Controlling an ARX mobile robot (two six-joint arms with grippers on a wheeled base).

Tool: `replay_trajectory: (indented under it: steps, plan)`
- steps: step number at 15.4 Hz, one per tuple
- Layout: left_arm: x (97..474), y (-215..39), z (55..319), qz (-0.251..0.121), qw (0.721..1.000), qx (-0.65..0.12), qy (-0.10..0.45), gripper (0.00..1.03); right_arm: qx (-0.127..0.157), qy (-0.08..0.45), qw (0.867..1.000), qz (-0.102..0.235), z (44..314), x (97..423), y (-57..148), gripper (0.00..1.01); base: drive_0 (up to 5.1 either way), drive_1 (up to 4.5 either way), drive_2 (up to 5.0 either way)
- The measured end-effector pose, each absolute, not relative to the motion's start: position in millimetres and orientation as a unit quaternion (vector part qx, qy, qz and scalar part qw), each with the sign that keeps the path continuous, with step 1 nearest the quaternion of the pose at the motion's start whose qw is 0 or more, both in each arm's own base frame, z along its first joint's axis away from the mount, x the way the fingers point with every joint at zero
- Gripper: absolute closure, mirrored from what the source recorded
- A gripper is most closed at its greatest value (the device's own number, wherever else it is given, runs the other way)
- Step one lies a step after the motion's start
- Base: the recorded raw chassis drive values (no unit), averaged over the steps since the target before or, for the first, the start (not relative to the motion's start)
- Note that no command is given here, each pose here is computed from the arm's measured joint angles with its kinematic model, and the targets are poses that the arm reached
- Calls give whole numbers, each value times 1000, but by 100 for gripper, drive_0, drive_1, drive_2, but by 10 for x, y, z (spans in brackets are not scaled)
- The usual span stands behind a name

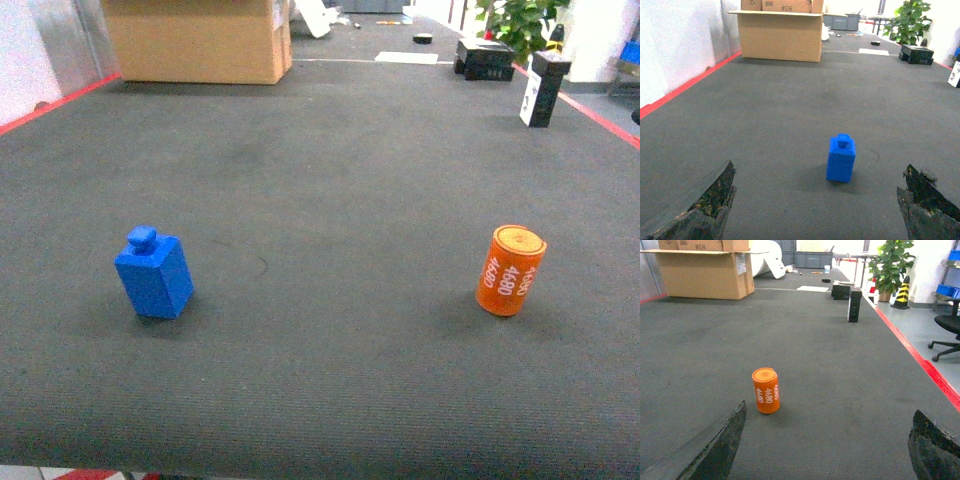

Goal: Sort blue parts and orange caps into right shelf containers

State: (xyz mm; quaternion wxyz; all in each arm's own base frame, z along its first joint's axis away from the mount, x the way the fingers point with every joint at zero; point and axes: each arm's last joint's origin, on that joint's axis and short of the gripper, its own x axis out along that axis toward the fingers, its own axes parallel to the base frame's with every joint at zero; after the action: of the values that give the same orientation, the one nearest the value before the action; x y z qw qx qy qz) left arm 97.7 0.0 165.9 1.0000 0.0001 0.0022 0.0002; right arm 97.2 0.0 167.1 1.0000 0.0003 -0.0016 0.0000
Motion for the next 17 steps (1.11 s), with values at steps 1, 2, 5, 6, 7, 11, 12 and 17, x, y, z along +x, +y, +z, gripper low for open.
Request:
replay_trajectory:
  steps: [1, 2, 5, 6, 7, 11, 12, 17]
  plan:
    - [977, 0, 1659, 0, 1000, 0, 2, 5, 0, -2, 1000, 0, 1671, 972, 0, 3, 0, 0, 0]
    - [977, 0, 1659, 0, 1000, 0, 2, 5, 0, -2, 1000, 0, 1671, 972, 0, 3, 0, 0, 0]
    - [1093, -37, 1698, 69, 997, 6, 36, 5, 2, 4, 1000, -2, 1662, 973, 0, 3, 0, 0, 0]
    - [1250, 2, 1825, 89, 996, 4, 29, 5, 16, 32, 999, -12, 1686, 1052, 33, 3, 0, 0, 0]
    - [1461, 15, 2011, 76, 997, 2, 12, 5, 21, 37, 999, 7, 1799, 1223, 81, 3, 0, 0, 0]
    - [2436, -199, 1935, -31, 991, 11, 126, 5, 19, 66, 996, 62, 1869, 2164, 321, 3, 0, 0, 0]
    - [2570, -235, 1835, -36, 988, 13, 147, 5, 15, 93, 993, 71, 1737, 2323, 394, 3, 0, 0, 0]
    - [2849, -356, 1399, -53, 976, -10, 211, 5, 4, 166, 983, 79, 1282, 2798, 514, 3, 0, 0, 0]
